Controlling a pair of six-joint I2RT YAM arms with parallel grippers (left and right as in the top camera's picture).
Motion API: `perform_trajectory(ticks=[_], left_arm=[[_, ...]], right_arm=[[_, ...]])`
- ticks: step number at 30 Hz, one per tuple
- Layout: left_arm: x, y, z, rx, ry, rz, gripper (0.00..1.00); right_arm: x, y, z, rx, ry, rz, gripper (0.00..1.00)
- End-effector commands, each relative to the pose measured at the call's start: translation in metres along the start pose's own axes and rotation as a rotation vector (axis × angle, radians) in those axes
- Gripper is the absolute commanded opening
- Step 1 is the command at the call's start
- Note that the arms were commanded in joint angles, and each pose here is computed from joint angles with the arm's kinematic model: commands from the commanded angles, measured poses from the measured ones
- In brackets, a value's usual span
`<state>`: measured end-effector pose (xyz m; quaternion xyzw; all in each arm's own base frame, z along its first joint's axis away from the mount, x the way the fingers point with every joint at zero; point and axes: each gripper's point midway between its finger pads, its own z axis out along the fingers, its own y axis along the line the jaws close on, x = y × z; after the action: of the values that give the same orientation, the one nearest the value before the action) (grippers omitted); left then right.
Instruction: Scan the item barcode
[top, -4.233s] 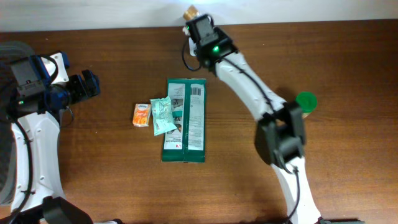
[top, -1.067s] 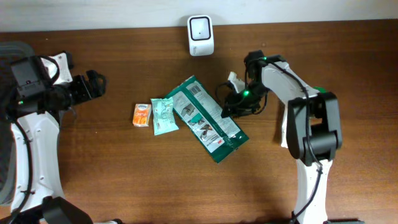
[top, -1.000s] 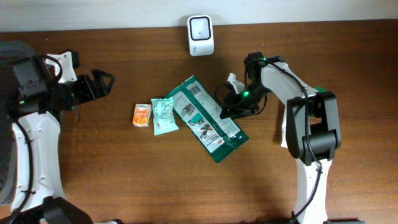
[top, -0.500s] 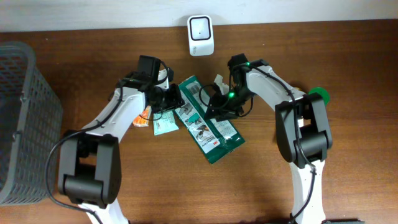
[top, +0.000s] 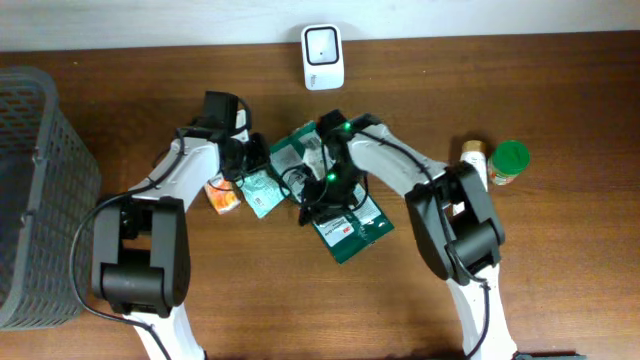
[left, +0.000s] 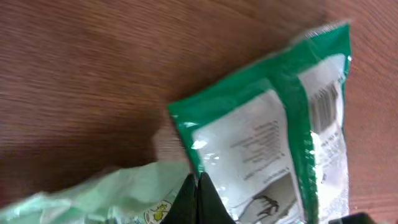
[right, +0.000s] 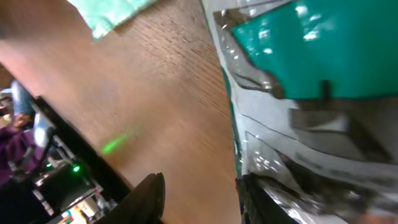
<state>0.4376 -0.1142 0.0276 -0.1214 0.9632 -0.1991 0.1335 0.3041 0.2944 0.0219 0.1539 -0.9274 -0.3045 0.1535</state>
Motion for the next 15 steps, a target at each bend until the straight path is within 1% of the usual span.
perform_trajectory(ticks=[1, 3, 6, 7, 9, 11, 12, 15], left_arm=[[-0.007, 0.008, -0.002, -0.018, -0.013, 0.013, 0.00], [-0.007, 0.007, -0.002, -0.017, -0.012, 0.027, 0.00], [-0.005, 0.000, -0.001, 0.002, -0.008, 0.048, 0.00], [-0.005, -0.004, 0.000, 0.007, -0.012, 0.072, 0.00], [0.000, -0.021, 0.004, 0.029, -0.011, 0.169, 0.00], [0.005, -0.036, 0.007, 0.044, -0.015, 0.251, 0.00], [0.008, -0.051, 0.009, 0.060, -0.021, 0.304, 0.00], [0.006, -0.067, 0.007, 0.079, -0.039, 0.384, 0.00]], right_arm=[[0.001, -0.022, -0.008, 0.143, -0.025, 0.080, 0.37], [0.006, -0.038, -0.014, 0.199, -0.014, 0.117, 0.37], [0.012, -0.093, -0.046, 0.354, -0.025, 0.223, 0.38], [0.011, -0.109, -0.056, 0.393, -0.036, 0.222, 0.38], [0.008, -0.140, -0.076, 0.476, -0.053, 0.159, 0.38], [0.001, -0.159, -0.091, 0.503, -0.086, 0.134, 0.38], [-0.007, -0.170, -0.106, 0.499, -0.140, 0.135, 0.39], [-0.020, -0.171, -0.144, 0.471, -0.237, 0.139, 0.42]])
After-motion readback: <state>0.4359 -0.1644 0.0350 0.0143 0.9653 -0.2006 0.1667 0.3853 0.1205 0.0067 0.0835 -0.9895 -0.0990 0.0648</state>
